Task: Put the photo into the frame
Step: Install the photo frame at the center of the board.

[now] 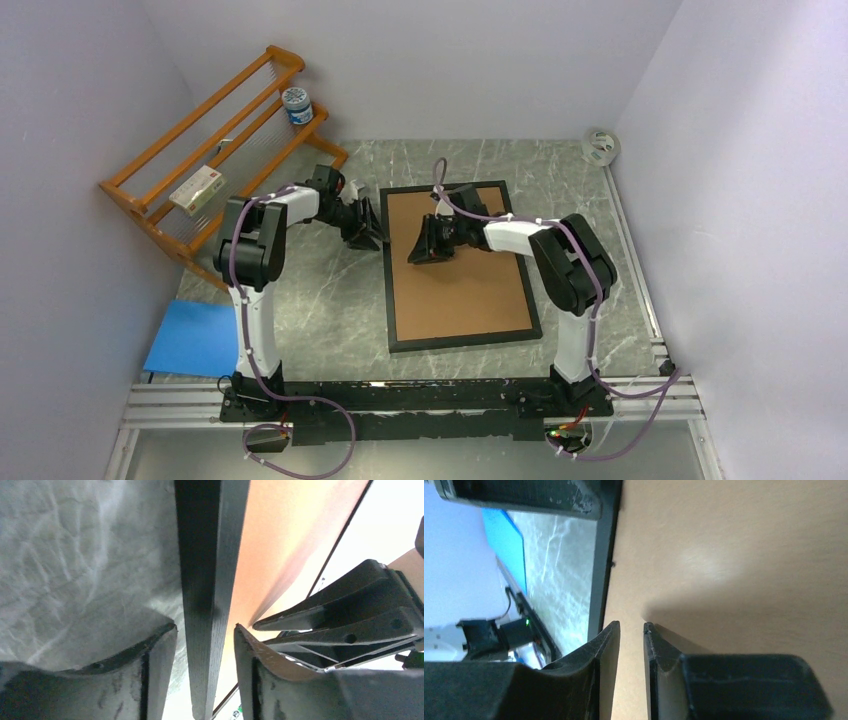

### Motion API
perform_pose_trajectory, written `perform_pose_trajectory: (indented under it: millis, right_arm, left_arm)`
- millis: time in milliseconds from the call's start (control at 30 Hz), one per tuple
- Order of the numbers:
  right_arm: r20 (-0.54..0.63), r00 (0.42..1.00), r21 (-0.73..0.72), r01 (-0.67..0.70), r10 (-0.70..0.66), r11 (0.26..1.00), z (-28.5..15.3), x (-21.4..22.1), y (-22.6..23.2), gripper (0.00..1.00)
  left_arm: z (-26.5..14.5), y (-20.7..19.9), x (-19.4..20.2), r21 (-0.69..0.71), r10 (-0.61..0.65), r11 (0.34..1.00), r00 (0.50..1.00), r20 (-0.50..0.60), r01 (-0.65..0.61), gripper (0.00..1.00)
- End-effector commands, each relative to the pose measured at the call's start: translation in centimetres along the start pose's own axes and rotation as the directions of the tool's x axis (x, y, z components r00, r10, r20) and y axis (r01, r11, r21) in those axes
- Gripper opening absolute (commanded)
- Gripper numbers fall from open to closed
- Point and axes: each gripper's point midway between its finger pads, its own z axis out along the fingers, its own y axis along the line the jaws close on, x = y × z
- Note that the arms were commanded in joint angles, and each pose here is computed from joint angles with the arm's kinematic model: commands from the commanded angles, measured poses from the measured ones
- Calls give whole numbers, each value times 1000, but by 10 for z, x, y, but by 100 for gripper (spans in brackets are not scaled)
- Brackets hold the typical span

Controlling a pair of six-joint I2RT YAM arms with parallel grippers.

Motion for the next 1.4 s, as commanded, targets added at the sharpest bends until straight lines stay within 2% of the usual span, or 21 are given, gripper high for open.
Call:
perform_pose_trajectory:
  millis: [0,67,233,400,600,1000,1367]
  right_arm:
    - [-80,987,-179,121,-137,976,-10,25,45,28]
    - [-117,983,-222,116,-145,968,-9,35,55,28]
    - [-187,972,-277,90,-145,957,-2,61,71,24]
    - [-298,946,-274,45,-129,961,10,87,72,20]
    - [-332,939,-209,17,-88,978,18,94,58,19]
    - [-393,919,0,-5,5,1000,32,114,4,15]
    - [-409,912,48,18,4,999,23,131,-28,8]
  left_arm:
    - [6,20,19,-42,52,998,998,-17,-53,57]
    - [7,22,26,-31,47,998,999,-25,-47,56]
    - [15,41,43,-64,-2,998,999,-45,-1,43]
    - [13,62,48,-198,-25,980,999,-40,17,31]
    - [14,88,54,-343,-56,939,998,-38,39,22]
    - [16,98,60,-397,-81,916,995,-51,54,18]
    - [10,113,62,-476,-83,878,995,-64,43,15]
